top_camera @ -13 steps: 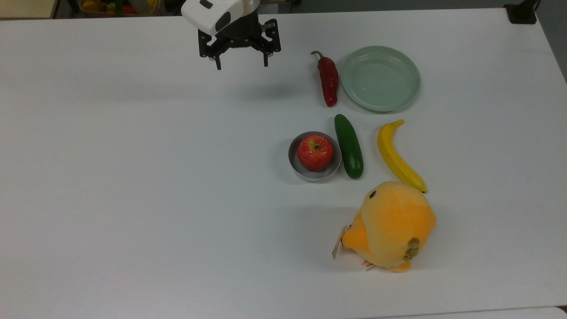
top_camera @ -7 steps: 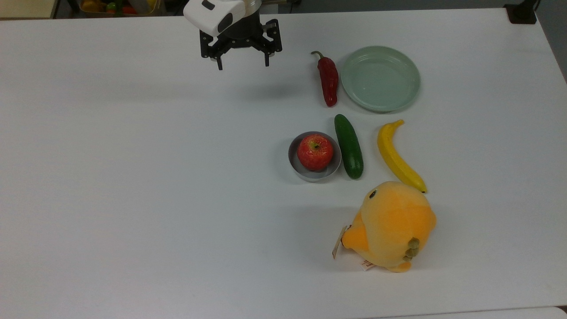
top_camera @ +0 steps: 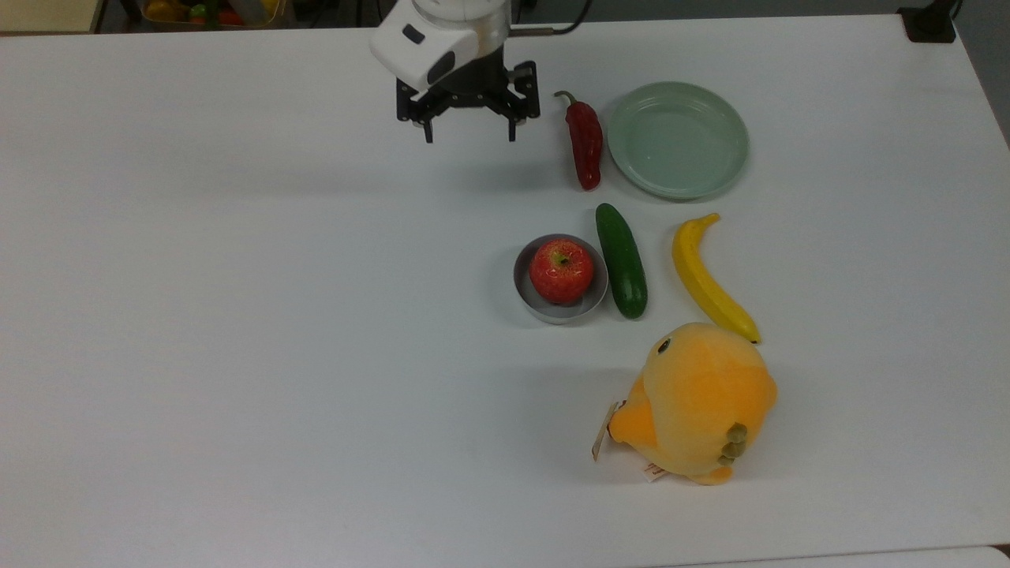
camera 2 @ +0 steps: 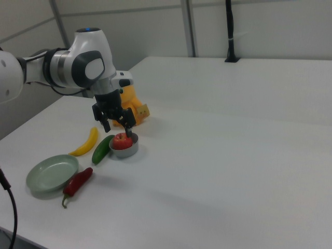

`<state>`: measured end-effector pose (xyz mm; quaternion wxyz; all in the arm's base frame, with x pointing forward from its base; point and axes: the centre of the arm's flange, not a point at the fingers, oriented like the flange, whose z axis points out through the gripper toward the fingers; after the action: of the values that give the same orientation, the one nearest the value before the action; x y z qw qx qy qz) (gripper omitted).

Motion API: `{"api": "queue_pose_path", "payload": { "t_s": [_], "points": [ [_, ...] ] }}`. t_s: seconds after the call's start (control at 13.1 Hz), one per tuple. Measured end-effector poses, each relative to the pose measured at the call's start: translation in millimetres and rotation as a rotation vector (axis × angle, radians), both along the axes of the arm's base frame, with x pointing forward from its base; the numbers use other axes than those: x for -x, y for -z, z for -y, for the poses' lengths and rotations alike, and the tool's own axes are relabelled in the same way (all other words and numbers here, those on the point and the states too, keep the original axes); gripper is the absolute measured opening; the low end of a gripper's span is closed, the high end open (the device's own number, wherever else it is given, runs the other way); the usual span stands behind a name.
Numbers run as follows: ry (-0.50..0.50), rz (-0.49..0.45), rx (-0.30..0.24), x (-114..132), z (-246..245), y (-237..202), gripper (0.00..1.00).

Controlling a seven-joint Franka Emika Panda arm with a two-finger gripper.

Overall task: Red apple placed in the center of the desktop
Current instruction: 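Move the open gripper over the red apple in the grey bowl, then lower the gripper, close on the red apple and lift it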

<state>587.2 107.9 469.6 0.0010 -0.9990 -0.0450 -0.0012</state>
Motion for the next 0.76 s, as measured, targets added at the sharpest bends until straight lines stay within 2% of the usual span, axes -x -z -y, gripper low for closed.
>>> {"api": "queue_pose_path", "payload": {
  "t_s": [0.3,0.53,0.76],
  "points": [
    [0.088,0.021,-0.014,-35.5,-16.3,14.0,1.0],
    [0.082,0.065,0.004,-52.2,-64.1,44.6,1.0],
    [0.047,0.061,0.033,-59.3,-110.4,77.8,1.0]
  ]
}}
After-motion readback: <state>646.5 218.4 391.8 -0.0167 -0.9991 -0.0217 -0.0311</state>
